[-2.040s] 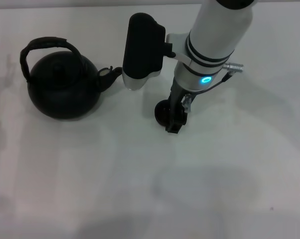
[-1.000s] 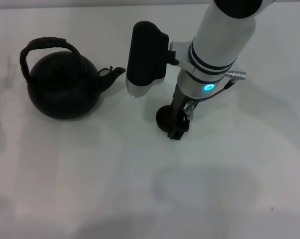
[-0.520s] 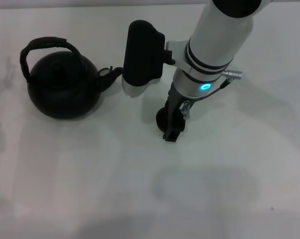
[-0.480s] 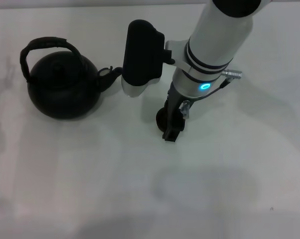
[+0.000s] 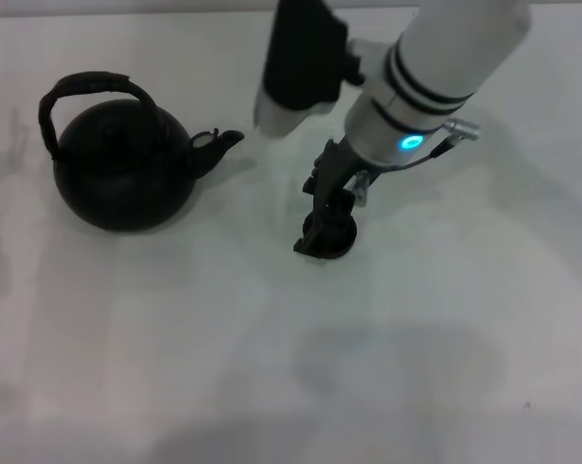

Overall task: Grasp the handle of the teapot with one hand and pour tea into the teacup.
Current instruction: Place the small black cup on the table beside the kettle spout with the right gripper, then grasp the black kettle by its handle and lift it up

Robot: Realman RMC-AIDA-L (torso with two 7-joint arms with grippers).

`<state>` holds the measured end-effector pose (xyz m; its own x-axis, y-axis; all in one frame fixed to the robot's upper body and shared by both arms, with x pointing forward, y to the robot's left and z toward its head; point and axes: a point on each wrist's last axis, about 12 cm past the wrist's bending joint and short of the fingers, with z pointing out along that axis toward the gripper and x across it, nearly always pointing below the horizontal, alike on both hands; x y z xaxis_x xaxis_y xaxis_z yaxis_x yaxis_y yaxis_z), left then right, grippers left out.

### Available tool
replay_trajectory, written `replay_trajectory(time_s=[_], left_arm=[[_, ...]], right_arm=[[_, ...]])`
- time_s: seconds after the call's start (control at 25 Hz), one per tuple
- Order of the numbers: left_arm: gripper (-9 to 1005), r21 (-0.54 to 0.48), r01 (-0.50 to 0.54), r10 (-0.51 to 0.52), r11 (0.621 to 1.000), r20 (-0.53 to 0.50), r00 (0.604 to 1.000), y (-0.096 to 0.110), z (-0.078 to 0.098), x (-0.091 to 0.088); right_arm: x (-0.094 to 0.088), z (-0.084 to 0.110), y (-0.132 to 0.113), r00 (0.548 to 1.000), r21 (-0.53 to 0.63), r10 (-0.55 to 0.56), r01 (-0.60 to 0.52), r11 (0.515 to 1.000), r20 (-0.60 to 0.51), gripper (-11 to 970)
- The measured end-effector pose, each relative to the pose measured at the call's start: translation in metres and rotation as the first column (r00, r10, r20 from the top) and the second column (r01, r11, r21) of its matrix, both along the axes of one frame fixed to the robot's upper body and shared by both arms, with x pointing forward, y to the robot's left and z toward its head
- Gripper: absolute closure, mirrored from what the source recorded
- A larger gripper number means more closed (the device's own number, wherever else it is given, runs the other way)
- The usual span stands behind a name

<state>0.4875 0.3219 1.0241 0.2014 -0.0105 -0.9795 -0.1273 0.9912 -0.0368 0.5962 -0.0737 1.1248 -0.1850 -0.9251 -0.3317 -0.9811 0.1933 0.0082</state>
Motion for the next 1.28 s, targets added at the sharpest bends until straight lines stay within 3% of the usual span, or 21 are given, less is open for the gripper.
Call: replay_trajectory(time_s=[0.36, 0.52, 0.6, 0.68, 0.76, 0.88, 1.0, 1.08, 1.12, 1.16, 1.2, 1.28], left_arm=[[166, 0.012, -0.002, 0.002, 1.0, 0.004, 1.0, 0.003, 0.002, 0.002], [166, 0.015, 0.0, 0.0, 1.0, 0.008, 1.0, 0.003, 0.003, 0.004], [166, 0.015, -0.001, 0.001, 1.0, 0.009, 1.0, 0.003, 0.003, 0.004], [167, 0.016, 0.0, 0.0, 1.0, 0.01, 1.0, 0.003, 0.003, 0.005], [167, 0.017, 0.0, 0.0, 1.0, 0.01, 1.0, 0.003, 0.004, 0.005], [167, 0.017, 0.0, 0.0, 1.0, 0.011, 1.0, 0.003, 0.004, 0.006], [166, 0.016, -0.001, 0.0, 1.0, 0.01, 1.0, 0.002, 0.004, 0.006], [166, 0.015, 0.0, 0.0, 1.0, 0.01, 1.0, 0.002, 0.004, 0.006], [166, 0.015, 0.0, 0.0, 1.0, 0.01, 1.0, 0.002, 0.004, 0.005], [166, 0.015, 0.0, 0.0, 1.0, 0.01, 1.0, 0.002, 0.004, 0.005], [166, 0.014, 0.0, 0.0, 1.0, 0.01, 1.0, 0.002, 0.003, 0.005], [166, 0.013, 0.0, 0.0, 1.0, 0.01, 1.0, 0.002, 0.003, 0.005]], right_arm=[[0.021, 0.006, -0.046, 0.987, 0.197, -0.158, 0.16, 0.967, -0.024, 95], [0.03, 0.01, -0.075, 0.958, 0.342, -0.28, 0.284, 0.896, -0.062, 96], [0.033, 0.012, -0.091, 0.934, 0.433, -0.346, 0.35, 0.83, -0.092, 97], [0.036, 0.013, -0.111, 0.899, 0.539, -0.416, 0.421, 0.73, -0.139, 97], [0.037, 0.013, -0.133, 0.854, 0.659, -0.476, 0.484, 0.575, -0.211, 98], [0.031, 0.01, -0.162, 0.784, 0.79, -0.519, 0.537, 0.294, -0.34, 99], [0.023, 0.002, -0.186, 0.703, 0.834, -0.55, 0.551, 0.022, -0.45, 101], [0.018, -0.009, -0.201, 0.62, 0.818, -0.582, 0.557, -0.146, -0.526, 102], [0.016, -0.017, -0.21, 0.555, 0.791, -0.598, 0.562, -0.243, -0.578, 103], [0.014, -0.024, -0.216, 0.502, 0.767, -0.609, 0.563, -0.308, -0.614, 103], [0.011, -0.036, -0.228, 0.401, 0.732, -0.639, 0.54, -0.414, -0.657, 104], [0.011, -0.043, -0.236, 0.342, 0.756, -0.707, 0.503, -0.419, -0.619, 105]])
